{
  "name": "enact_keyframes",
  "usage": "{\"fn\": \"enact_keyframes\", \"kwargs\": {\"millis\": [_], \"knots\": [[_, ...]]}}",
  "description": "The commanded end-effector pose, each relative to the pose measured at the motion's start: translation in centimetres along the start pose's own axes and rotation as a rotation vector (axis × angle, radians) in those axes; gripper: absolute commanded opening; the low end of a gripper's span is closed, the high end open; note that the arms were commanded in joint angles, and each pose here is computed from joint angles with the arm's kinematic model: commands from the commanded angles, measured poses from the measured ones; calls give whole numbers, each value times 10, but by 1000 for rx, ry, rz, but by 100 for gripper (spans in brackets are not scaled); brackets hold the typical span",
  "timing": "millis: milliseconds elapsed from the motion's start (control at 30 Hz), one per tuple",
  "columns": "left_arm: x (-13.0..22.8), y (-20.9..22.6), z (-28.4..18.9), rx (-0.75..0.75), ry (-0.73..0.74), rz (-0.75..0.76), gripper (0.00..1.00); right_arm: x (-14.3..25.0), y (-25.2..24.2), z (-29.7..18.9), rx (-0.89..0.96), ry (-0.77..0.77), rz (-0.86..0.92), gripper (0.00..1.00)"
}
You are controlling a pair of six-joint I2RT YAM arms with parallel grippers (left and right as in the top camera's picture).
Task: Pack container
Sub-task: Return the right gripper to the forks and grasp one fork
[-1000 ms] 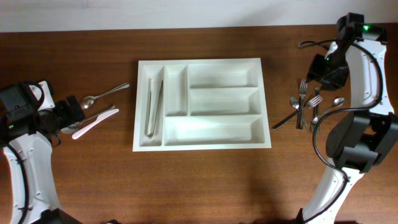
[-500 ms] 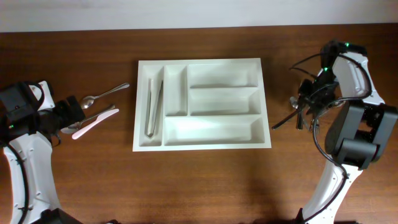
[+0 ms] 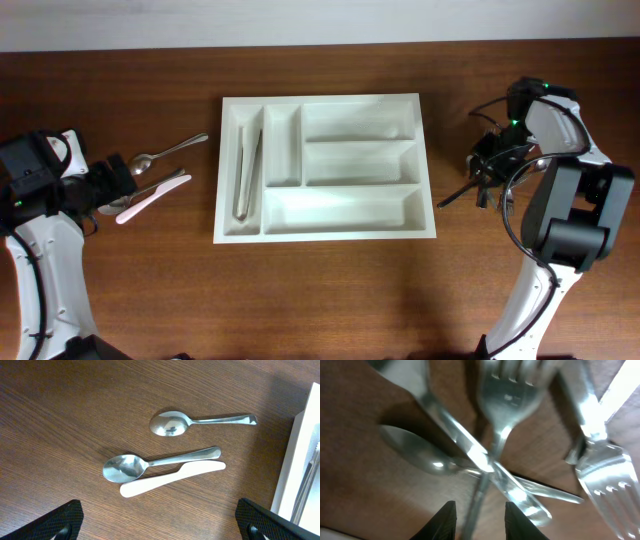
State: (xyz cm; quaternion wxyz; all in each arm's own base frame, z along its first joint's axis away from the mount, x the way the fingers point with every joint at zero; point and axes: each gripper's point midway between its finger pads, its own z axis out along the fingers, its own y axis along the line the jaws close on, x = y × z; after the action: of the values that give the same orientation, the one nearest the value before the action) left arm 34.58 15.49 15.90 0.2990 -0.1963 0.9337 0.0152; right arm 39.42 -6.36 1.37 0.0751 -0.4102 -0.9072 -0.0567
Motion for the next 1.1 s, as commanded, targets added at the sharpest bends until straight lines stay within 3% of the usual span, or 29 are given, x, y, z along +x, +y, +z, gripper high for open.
{"fn": "enact_keyframes", "kwargs": {"millis": [0, 533, 700, 1067], "knots": [[-6, -2, -2, 16, -11, -11, 99, 4, 9, 7, -2, -6, 48, 32], [-6, -2, -2, 16, -11, -11, 99, 9, -3, 21, 58, -13, 87, 31], [-5, -2, -2, 16, -11, -11, 99, 4, -8, 21, 88, -42, 87, 7], [-6, -2, -2, 16, -11, -11, 99, 0, -15, 19, 126, -72, 75, 4]]}}
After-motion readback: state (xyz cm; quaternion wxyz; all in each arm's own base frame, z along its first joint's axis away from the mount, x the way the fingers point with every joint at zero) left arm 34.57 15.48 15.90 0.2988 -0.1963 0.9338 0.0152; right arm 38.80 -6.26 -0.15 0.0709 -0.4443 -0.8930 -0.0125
